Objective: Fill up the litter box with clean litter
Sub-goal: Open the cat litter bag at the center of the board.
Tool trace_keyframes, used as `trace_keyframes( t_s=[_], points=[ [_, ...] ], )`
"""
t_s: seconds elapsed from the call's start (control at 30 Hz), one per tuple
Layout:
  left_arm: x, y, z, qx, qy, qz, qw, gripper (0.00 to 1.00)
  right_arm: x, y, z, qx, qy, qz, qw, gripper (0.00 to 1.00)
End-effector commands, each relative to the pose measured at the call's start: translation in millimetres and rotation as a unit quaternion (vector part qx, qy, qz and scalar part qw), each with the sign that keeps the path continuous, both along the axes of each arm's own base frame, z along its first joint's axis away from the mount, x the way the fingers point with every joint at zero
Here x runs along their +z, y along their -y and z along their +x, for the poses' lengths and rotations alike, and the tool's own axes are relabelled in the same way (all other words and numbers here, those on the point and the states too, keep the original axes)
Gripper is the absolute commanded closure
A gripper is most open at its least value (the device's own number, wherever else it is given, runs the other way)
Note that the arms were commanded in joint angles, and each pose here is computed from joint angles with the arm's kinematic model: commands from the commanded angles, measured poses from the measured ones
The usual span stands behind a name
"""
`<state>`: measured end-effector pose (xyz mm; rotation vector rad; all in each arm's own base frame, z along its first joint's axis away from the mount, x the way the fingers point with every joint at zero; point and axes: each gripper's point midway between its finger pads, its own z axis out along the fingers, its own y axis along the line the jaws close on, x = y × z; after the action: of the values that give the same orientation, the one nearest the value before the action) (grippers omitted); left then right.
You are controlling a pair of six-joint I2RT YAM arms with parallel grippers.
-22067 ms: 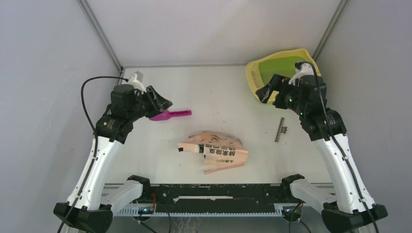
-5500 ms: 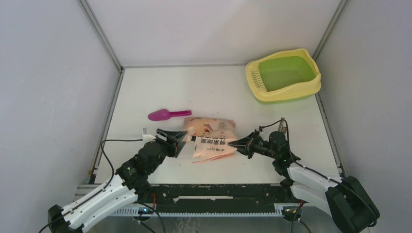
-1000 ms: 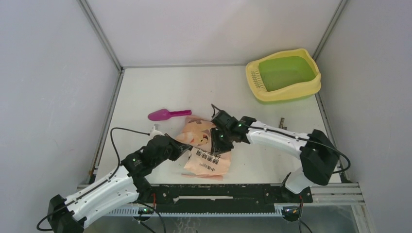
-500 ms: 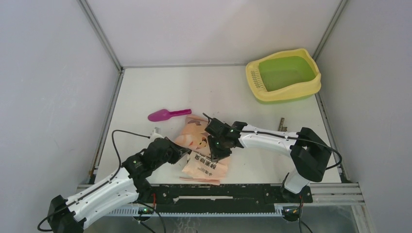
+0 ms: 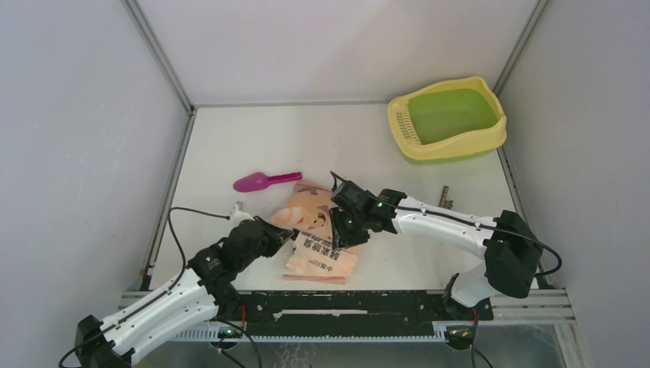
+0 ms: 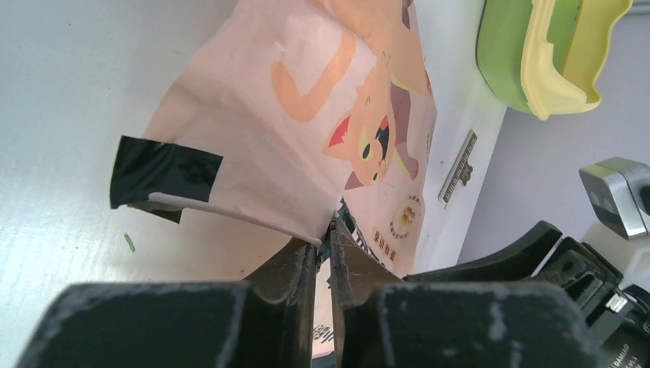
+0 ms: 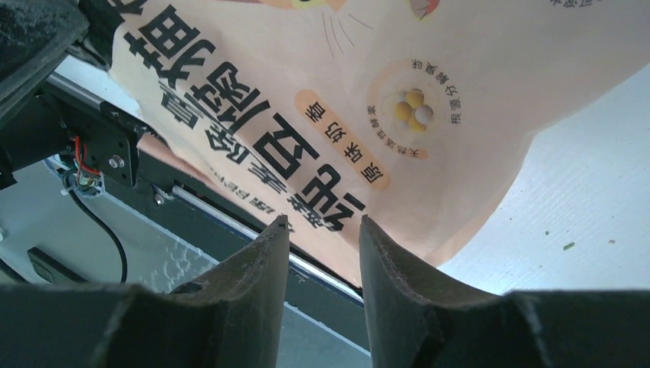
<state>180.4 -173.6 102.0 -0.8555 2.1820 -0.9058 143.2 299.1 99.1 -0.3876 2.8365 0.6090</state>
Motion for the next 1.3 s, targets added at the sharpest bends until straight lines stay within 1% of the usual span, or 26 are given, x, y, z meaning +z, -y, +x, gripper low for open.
trace_keyframes(
  t_s=[0.0,0.17,0.37,0.47,0.57,0.67,0.9,1.13,1.27],
  points=[
    [5,-8,11,0.027,0.019,0.015,0.999,0.85,27,-4,4,0.001,0.022,0.033,0.999,0.53],
    [14,-7,14,0.029,0.028,0.013,0.999,0.85,34,-1,3,0.001,0.028,0.039,0.999,0.53],
    [29,-15,18,0.050,0.059,0.000,0.997,0.84,35,-2,0,0.002,0.023,0.051,0.998,0.53],
    [38,-16,22,0.061,0.083,-0.026,0.994,0.68,34,-2,-3,0.004,0.017,0.057,0.998,0.53],
    [44,-18,23,0.068,0.102,-0.041,0.992,0.62,32,-2,-5,0.005,0.013,0.059,0.998,0.53],
    [40,-21,25,0.073,0.100,-0.032,0.992,0.59,31,-2,-7,0.005,0.009,0.060,0.998,0.53],
    [25,-13,31,0.068,0.083,-0.024,0.994,0.59,32,0,-10,0.006,0.006,0.068,0.998,0.53],
    [28,-17,37,0.078,0.089,-0.018,0.993,0.59,35,3,-13,0.004,0.006,0.076,0.997,0.53],
    [27,-18,41,0.080,0.089,-0.015,0.993,0.63,35,5,-13,0.004,0.004,0.079,0.997,0.53]
  ],
)
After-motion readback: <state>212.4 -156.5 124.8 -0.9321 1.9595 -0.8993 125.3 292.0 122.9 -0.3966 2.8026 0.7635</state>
